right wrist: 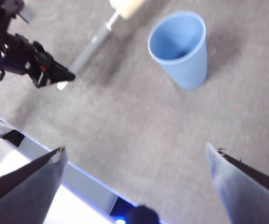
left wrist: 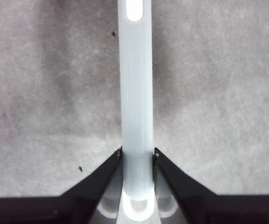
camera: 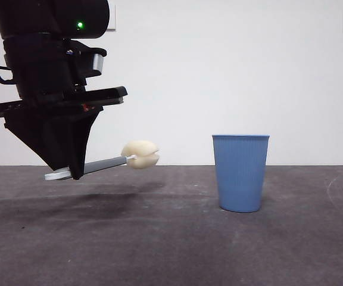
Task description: Pick up the cup brush,pick up the cup,insert the brush into the cup,clean the cup,put the cup brush back,put the cup back to the fixed position on the table
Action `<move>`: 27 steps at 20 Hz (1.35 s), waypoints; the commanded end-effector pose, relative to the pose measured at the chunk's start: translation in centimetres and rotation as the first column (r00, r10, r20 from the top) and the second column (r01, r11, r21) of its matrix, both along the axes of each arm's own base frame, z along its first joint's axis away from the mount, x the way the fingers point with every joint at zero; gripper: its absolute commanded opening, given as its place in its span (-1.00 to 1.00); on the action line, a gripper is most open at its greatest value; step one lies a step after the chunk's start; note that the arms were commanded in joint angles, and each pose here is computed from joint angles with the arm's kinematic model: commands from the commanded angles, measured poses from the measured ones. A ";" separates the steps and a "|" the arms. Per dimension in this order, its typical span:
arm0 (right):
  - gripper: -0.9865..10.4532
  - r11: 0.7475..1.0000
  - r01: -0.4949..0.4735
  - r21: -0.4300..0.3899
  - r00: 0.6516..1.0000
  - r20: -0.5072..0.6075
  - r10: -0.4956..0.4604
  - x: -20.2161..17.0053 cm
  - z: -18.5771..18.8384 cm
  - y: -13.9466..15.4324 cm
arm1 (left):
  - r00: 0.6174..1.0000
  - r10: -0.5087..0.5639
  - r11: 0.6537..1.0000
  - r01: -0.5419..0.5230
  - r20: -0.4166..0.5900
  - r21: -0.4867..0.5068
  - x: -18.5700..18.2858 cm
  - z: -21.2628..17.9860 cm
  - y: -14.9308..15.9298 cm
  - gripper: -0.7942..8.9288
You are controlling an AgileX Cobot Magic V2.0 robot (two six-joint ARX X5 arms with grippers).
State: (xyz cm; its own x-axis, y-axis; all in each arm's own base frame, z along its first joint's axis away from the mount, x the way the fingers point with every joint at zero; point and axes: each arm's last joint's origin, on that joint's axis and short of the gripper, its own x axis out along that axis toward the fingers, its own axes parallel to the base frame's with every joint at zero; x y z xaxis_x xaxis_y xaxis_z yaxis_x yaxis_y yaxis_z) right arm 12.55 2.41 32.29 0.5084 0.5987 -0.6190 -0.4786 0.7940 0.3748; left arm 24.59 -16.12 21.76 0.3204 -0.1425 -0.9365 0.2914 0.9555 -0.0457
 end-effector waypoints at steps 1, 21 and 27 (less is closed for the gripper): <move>0.06 1.000 -0.011 0.001 1.000 -0.025 0.011 0.8 -0.5 0.2 | 0.997 -0.074 0.996 0.074 0.008 0.053 -0.3 0.1 0.3 -0.85; 0.07 0.997 -0.073 -0.030 0.997 0.039 0.074 9.4 -13.2 4.0 | 0.950 -0.185 0.982 0.186 0.251 0.023 -8.7 9.8 6.0 -0.85; 0.07 0.991 -0.103 -0.086 0.991 0.079 0.110 11.7 -16.1 5.6 | 0.953 -0.192 0.981 0.189 0.233 0.033 -9.0 9.8 6.2 -0.85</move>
State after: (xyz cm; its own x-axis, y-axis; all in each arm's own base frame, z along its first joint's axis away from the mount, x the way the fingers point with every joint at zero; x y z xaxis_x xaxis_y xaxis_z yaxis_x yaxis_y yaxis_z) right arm 24.53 8.04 16.55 0.5030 0.6038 -0.6184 -0.5810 0.7659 0.2753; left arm 15.61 -9.97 31.64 0.4960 -0.2131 -0.8417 0.4629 0.8851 0.0487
